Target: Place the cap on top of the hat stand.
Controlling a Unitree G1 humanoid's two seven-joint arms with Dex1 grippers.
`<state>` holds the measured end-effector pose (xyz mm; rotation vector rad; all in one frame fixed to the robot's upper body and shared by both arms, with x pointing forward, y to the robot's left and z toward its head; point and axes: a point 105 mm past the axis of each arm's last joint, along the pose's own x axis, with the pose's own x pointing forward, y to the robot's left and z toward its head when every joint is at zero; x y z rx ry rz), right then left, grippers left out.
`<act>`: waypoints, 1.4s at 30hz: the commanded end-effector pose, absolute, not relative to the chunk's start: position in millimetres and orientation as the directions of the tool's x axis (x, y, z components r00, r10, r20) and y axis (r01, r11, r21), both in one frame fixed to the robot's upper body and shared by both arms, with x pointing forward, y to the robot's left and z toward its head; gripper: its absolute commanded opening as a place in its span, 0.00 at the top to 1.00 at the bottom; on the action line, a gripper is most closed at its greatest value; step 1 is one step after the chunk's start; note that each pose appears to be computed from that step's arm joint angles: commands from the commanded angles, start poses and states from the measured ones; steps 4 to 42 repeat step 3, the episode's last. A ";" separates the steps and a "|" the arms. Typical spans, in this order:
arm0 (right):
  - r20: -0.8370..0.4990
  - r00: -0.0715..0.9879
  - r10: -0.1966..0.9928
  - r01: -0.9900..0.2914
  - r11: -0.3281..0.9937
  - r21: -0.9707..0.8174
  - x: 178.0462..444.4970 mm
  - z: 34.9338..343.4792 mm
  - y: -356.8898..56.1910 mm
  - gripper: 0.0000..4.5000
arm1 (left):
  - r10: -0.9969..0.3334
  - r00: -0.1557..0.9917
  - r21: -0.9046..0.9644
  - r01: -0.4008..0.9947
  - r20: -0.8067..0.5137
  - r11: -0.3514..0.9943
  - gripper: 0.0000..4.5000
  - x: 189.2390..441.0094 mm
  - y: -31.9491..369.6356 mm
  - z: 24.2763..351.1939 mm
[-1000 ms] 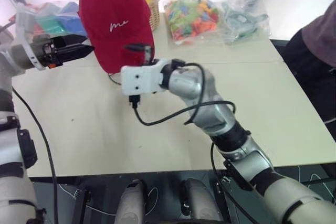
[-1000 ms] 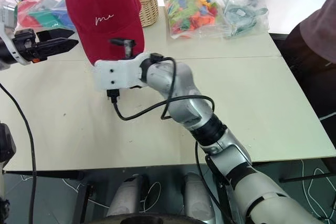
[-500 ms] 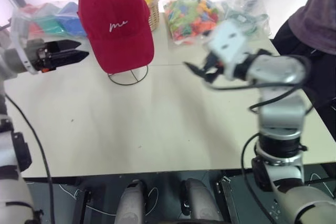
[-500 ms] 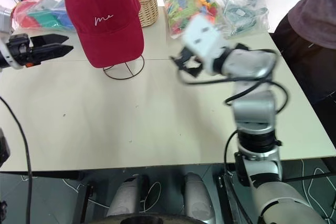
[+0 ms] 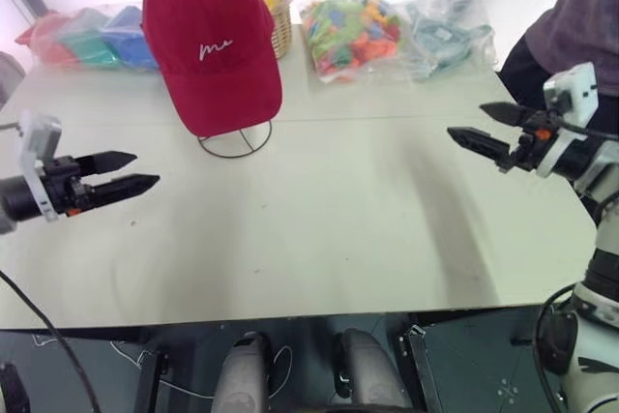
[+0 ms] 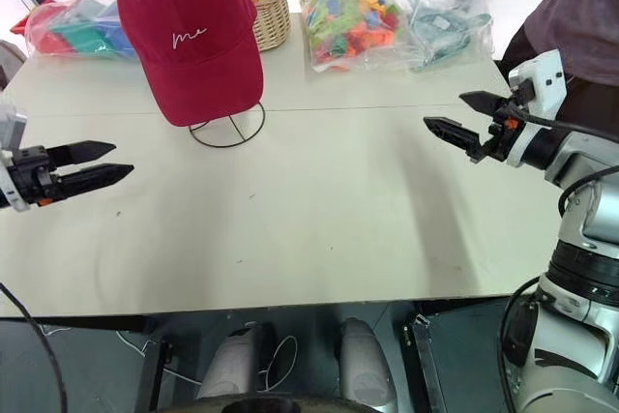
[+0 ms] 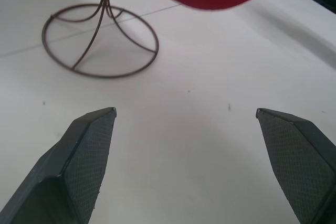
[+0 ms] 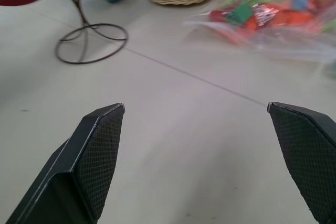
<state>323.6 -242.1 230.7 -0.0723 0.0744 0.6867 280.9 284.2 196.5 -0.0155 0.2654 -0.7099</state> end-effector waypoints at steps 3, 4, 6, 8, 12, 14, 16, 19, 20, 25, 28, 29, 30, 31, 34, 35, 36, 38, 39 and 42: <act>-0.050 0.764 0.644 -0.645 0.763 -0.026 319.1 235.6 -240.7 0.01 | -0.582 0.785 -0.025 0.591 -0.210 0.806 0.00 275.7 285.3 204.8; -0.050 0.764 0.644 -0.645 0.763 -0.026 319.1 235.6 -240.7 0.01 | -0.582 0.785 -0.025 0.591 -0.210 0.806 0.00 275.7 285.3 204.8; -0.050 0.764 0.644 -0.645 0.763 -0.026 319.1 235.6 -240.7 0.01 | -0.582 0.785 -0.025 0.591 -0.210 0.806 0.00 275.7 285.3 204.8; -0.050 0.764 0.644 -0.645 0.763 -0.026 319.1 235.6 -240.7 0.01 | -0.582 0.785 -0.025 0.591 -0.210 0.806 0.00 275.7 285.3 204.8; -0.050 0.764 0.644 -0.645 0.763 -0.026 319.1 235.6 -240.7 0.01 | -0.582 0.785 -0.025 0.591 -0.210 0.806 0.00 275.7 285.3 204.8; -0.050 0.764 0.644 -0.645 0.763 -0.026 319.1 235.6 -240.7 0.01 | -0.582 0.785 -0.025 0.591 -0.210 0.806 0.00 275.7 285.3 204.8; -0.050 0.764 0.644 -0.645 0.763 -0.026 319.1 235.6 -240.7 0.01 | -0.582 0.785 -0.025 0.591 -0.210 0.806 0.00 275.7 285.3 204.8; -0.050 0.764 0.644 -0.645 0.763 -0.026 319.1 235.6 -240.7 0.01 | -0.582 0.785 -0.025 0.591 -0.210 0.806 0.00 275.7 285.3 204.8; -0.050 0.764 0.644 -0.645 0.763 -0.026 319.1 235.6 -240.7 0.01 | -0.582 0.785 -0.025 0.591 -0.210 0.806 0.00 275.7 285.3 204.8; -0.050 0.764 0.644 -0.645 0.763 -0.026 319.1 235.6 -240.7 0.01 | -0.582 0.785 -0.025 0.591 -0.210 0.806 0.00 275.7 285.3 204.8; -0.050 0.764 0.644 -0.645 0.763 -0.026 319.1 235.6 -240.7 0.01 | -0.582 0.785 -0.025 0.591 -0.210 0.806 0.00 275.7 285.3 204.8; -0.050 0.764 0.644 -0.645 0.763 -0.026 319.1 235.6 -240.7 0.01 | -0.582 0.785 -0.025 0.591 -0.210 0.806 0.00 275.7 285.3 204.8; -0.050 0.764 0.644 -0.645 0.763 -0.026 319.1 235.6 -240.7 0.01 | -0.582 0.785 -0.025 0.591 -0.210 0.806 0.00 275.7 285.3 204.8; -0.050 0.764 0.644 -0.645 0.763 -0.026 319.1 235.6 -240.7 0.01 | -0.582 0.785 -0.025 0.591 -0.210 0.806 0.00 275.7 285.3 204.8; -0.050 0.764 0.644 -0.645 0.763 -0.026 319.1 235.6 -240.7 0.01 | -0.582 0.785 -0.025 0.591 -0.210 0.806 0.00 275.7 285.3 204.8; -0.050 0.764 0.644 -0.645 0.763 -0.026 319.1 235.6 -240.7 0.01 | -0.582 0.785 -0.025 0.591 -0.210 0.806 0.00 275.7 285.3 204.8; -0.050 0.764 0.644 -0.645 0.763 -0.026 319.1 235.6 -240.7 0.01 | -0.582 0.785 -0.025 0.591 -0.210 0.806 0.00 275.7 285.3 204.8; -0.050 0.764 0.644 -0.645 0.763 -0.026 319.1 235.6 -240.7 0.01 | -0.582 0.785 -0.025 0.591 -0.210 0.806 0.00 275.7 285.3 204.8; -0.050 0.764 0.644 -0.645 0.763 -0.026 319.1 235.6 -240.7 0.01 | -0.582 0.785 -0.025 0.591 -0.210 0.806 0.00 275.7 285.3 204.8; -0.050 0.764 0.644 -0.645 0.763 -0.026 319.1 235.6 -240.7 0.01 | -0.582 0.785 -0.025 0.591 -0.210 0.806 0.00 275.7 285.3 204.8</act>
